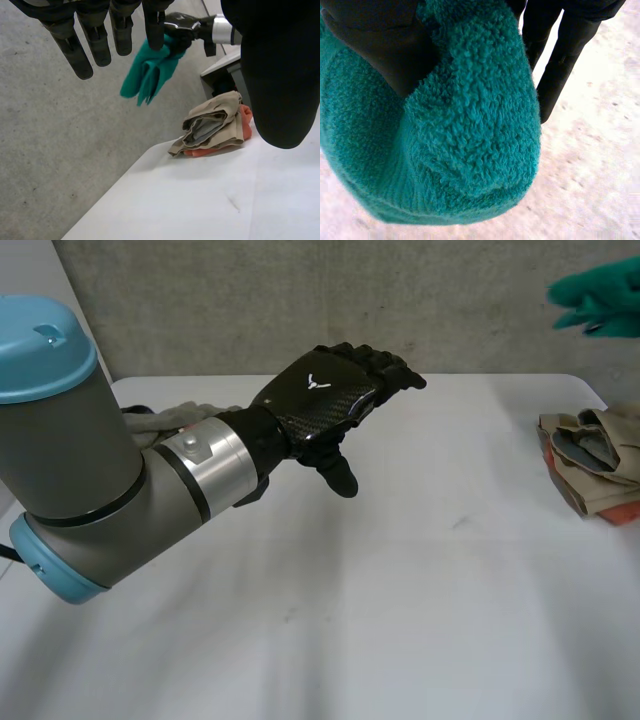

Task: Fold the laundry.

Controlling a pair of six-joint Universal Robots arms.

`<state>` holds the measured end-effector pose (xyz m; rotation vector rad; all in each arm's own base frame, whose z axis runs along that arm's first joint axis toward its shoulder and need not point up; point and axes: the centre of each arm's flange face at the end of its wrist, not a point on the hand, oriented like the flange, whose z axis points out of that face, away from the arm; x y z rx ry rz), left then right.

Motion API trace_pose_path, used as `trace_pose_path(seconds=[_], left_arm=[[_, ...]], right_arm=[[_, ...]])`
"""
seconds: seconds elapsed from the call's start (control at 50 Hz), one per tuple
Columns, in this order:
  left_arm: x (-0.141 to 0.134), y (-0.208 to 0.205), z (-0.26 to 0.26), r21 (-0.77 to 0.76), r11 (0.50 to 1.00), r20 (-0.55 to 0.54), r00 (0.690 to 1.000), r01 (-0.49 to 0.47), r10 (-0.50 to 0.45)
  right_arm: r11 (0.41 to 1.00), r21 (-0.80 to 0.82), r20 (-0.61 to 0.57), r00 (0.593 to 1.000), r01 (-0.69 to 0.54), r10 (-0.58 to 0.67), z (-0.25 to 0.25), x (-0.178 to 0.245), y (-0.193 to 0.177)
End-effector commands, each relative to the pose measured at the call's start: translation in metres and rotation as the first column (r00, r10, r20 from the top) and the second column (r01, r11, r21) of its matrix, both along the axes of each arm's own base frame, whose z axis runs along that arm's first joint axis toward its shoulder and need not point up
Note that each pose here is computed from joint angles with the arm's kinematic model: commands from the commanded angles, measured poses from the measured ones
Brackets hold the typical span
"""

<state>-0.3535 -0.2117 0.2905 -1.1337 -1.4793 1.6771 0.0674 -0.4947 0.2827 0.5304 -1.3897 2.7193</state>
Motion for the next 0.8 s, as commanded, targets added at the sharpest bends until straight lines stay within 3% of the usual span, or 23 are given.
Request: trace_pose_path(seconds=[0.02,0.14,0.28,0.5,0.66,0.76,0.8], left_arm=[[-0.001,0.001,-0.003,0.007,1.0,0.005,1.0,0.002,-0.002],[-0.001,0.003,-0.009,0.024,1.0,0.016,1.0,0.005,-0.005],[0.0,0.005,-0.013,0.035,0.999,0.025,1.0,0.006,-0.007],[0.001,0.007,-0.008,0.024,1.0,0.018,1.0,0.006,-0.007],[-0.002,0.012,-0.006,0.023,1.0,0.015,1.0,0.02,-0.021],[-0.006,0.022,-0.005,0.021,0.999,0.014,0.999,0.048,-0.048],[-0.008,0.026,-0.005,0.023,0.998,0.015,0.998,0.057,-0.057]], right_arm=[[0.998,0.055,-0.05,0.999,-0.002,0.005,-0.074,-0.043,-0.025],[0.977,0.212,-0.071,0.996,-0.034,0.05,-0.155,-0.086,-0.022],[0.956,0.289,-0.093,0.992,-0.055,0.085,-0.183,-0.109,-0.009],[0.97,0.241,-0.129,0.991,-0.01,0.042,-0.149,-0.132,-0.006],[0.936,0.351,-0.065,0.998,0.006,0.018,-0.153,-0.133,0.012],[0.897,0.416,-0.105,0.987,0.153,-0.12,-0.117,-0.17,0.039],[0.861,0.429,-0.162,0.961,0.274,-0.226,-0.104,-0.191,0.05]])
